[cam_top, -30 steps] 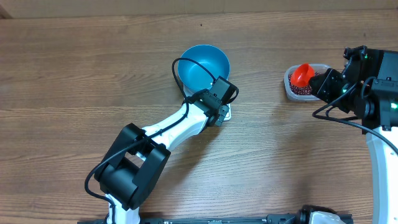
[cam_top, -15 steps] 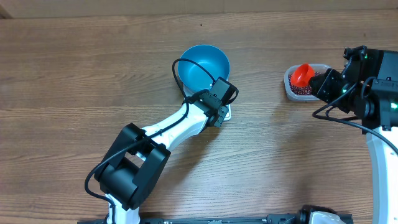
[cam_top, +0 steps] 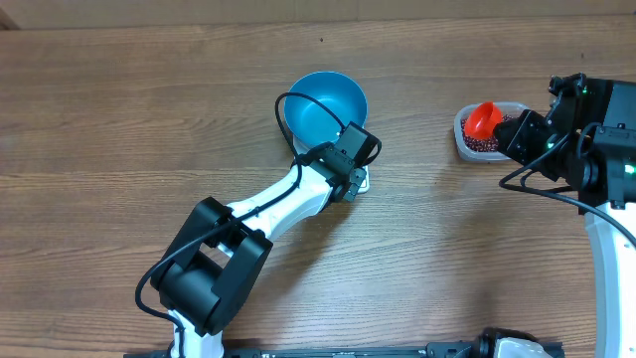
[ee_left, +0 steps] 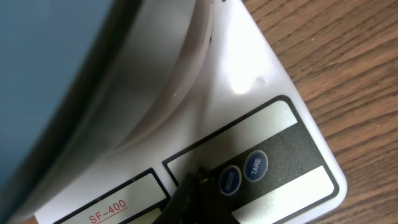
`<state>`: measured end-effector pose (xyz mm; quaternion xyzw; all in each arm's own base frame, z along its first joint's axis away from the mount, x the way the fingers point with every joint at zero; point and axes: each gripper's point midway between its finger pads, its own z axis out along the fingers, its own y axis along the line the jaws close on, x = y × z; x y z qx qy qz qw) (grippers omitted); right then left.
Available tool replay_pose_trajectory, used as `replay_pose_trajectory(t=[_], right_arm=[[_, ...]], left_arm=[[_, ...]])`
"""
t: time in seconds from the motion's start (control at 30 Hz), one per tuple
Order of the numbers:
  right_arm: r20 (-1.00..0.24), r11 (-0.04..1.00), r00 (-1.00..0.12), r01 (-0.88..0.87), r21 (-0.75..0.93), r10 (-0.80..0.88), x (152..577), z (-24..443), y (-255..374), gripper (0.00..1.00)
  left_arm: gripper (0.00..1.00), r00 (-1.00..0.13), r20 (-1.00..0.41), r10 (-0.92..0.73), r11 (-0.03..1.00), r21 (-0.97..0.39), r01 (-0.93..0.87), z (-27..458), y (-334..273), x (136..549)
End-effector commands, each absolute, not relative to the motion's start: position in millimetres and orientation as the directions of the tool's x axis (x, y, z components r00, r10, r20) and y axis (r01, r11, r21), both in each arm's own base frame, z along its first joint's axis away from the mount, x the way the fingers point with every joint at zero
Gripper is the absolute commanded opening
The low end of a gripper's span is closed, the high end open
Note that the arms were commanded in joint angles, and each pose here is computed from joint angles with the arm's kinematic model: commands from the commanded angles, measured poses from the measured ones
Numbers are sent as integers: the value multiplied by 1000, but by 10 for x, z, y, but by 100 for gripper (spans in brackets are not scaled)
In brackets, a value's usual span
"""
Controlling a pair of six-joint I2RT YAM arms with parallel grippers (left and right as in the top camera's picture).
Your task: Scoop item into bowl and weigh 150g on scale
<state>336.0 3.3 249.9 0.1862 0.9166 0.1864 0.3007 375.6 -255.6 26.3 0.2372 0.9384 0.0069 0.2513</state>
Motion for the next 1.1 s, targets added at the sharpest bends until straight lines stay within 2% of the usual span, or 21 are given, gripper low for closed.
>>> replay_pose_trajectory(t=[0.0,1.07], right_arm=[[-519,867,-728,213,451,448,3388,2641,10,4],[-510,866,-734,218,450,449,3367,2623,13,4]], left_arm=[[4,-772,-462,438,893,119,435,200,-2572,3741],[4,-778,-446,443,891,123,437,96,-2526,3683]])
